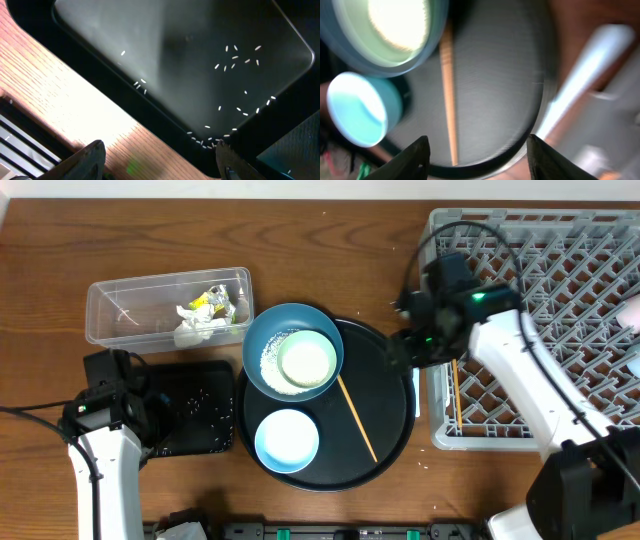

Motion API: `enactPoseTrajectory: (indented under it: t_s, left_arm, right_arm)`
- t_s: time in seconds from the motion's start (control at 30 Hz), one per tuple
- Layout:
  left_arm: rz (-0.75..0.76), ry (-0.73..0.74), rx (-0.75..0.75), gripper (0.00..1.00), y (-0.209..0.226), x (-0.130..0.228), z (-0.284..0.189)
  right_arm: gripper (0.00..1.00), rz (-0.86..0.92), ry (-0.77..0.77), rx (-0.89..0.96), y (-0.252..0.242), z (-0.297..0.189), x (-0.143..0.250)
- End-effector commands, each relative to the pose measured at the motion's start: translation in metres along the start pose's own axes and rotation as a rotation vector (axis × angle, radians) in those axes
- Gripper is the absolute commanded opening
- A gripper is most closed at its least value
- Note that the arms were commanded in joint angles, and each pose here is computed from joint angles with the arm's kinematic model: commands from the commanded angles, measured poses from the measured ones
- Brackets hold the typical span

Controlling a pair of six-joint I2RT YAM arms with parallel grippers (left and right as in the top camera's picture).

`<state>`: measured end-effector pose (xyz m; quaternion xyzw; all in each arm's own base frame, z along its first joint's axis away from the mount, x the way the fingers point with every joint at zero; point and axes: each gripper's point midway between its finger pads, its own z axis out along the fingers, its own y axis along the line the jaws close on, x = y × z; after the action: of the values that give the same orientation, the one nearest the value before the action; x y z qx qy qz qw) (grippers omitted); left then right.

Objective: Sort waste into correct bins and load items into the dishwasher rack
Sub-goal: 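Grasp the light-blue small bowl rim with the right gripper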

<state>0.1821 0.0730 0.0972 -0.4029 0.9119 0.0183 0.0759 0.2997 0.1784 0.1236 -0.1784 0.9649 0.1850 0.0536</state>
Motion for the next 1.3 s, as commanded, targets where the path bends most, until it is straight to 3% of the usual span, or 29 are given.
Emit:
enactPoseTrajectory:
  t_s: [0.0,0.27,0.53,0.8,0.87,0.97,1.07,1.17,1.27]
  left_arm:
    - [-0.010,-0.018,-0.008,0.72,0.001,-0.004,-0.004]
    - [-0.011,-0.018,-0.008,0.72,0.001,-0.005,-0.004]
    - [-0.011,-0.018,-0.008,0.72,0.001,-0.004,-0.004]
    - [-0.011,-0.018,-0.008,0.72,0.001,-0.004,-0.004]
    - [-0.011,-0.018,-0.008,0.72,0.001,-0.004,-0.004]
    - [-0.011,-0.018,-0.008,0.73,0.001,-0.004,-0.004]
    - [-0.011,-0.018,-0.008,0.72,0.001,-0.004,-0.004]
    - [-0.011,-0.018,-0.008,0.72,0.001,-0.004,-0.004]
    - [-0.010,-0.018,-0.008,0.72,0.001,-0.004,-0.004]
  right_arm:
    - [0.58,-0.091,0.019,-0.069,0.048,0.005,0.005]
    - [0.60,-0.098,0.102,0.007,0.106,0.042,0.035]
    - [0.56,-0.117,0.150,0.108,0.131,0.089,0.055]
    - [0.52,-0.046,0.199,0.253,0.113,0.135,0.067]
    - [0.47,-0.045,0.206,0.255,0.112,0.142,0.067]
    - [0.25,-0.036,0.206,0.258,0.111,0.145,0.067]
    - [0.10,-0.034,0.197,0.252,0.113,0.143,0.065]
    - [0.01,-0.036,0.172,0.245,0.115,0.134,0.060]
    - [0.01,-0.031,0.127,0.224,0.119,0.115,0.051]
